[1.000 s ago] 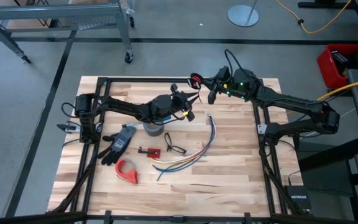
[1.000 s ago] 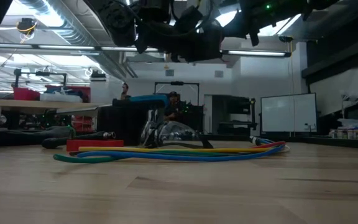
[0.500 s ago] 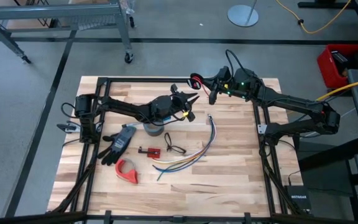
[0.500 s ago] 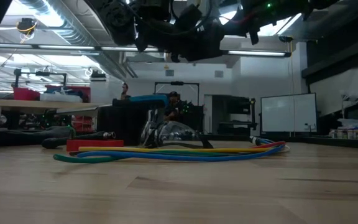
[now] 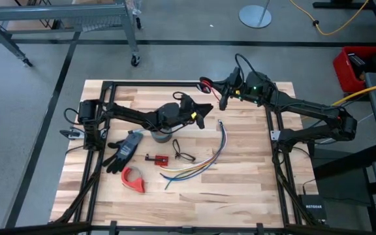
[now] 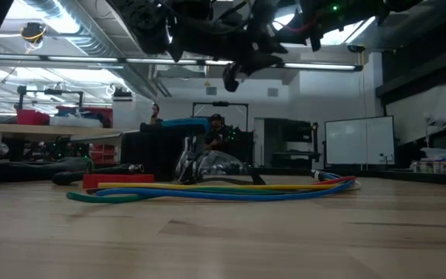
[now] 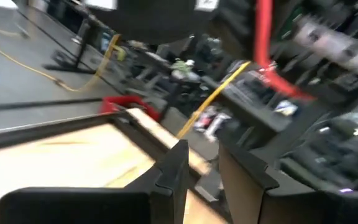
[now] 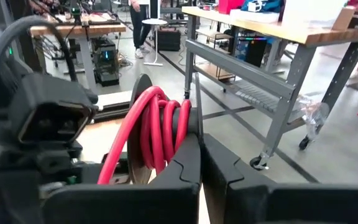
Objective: Coil cords
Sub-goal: Coil the red wire on the spool
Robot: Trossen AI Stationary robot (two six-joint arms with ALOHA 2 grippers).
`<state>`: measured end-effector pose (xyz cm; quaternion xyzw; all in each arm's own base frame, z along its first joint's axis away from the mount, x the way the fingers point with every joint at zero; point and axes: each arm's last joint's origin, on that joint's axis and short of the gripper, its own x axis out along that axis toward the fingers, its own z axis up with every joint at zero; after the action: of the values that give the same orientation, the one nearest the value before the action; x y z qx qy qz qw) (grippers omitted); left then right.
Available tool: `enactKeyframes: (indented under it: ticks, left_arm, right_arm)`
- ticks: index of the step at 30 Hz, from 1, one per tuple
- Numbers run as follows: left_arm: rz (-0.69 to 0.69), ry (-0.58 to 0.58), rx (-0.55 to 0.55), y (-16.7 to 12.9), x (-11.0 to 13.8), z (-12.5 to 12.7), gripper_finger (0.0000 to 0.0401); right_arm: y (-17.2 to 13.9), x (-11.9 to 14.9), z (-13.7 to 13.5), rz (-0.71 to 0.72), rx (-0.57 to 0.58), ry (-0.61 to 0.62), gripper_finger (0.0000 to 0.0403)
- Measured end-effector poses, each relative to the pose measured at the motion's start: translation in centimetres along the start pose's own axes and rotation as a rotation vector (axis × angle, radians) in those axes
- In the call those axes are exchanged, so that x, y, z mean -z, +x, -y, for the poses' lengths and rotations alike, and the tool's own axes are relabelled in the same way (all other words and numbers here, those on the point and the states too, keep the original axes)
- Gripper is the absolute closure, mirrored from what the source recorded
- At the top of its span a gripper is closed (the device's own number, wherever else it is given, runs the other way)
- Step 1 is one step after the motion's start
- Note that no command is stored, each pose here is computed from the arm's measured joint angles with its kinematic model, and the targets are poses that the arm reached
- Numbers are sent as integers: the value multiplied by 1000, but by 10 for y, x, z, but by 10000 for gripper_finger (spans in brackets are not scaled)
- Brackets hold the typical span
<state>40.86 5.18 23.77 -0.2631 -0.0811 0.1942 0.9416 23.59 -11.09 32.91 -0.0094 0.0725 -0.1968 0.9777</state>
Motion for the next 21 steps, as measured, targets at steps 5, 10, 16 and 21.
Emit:
enactKeyframes:
  ticks: [5, 10, 16, 21]
  left_arm:
    - [32, -81, 66, -1, -4, 7, 320]
    - [79, -164, 103, -2, -9, 10, 319]
    - [120, -215, 129, -2, -14, 11, 319]
    - [141, -197, 142, -3, -16, 13, 319]
  right_arm:
    - [0, 0, 0, -2, -1, -64, 402]
    - [0, 0, -2, 9, -60, -81, 402]
    - [0, -5, -3, 60, -92, -86, 402]
    - [0, -9, -3, 114, -107, -83, 402]
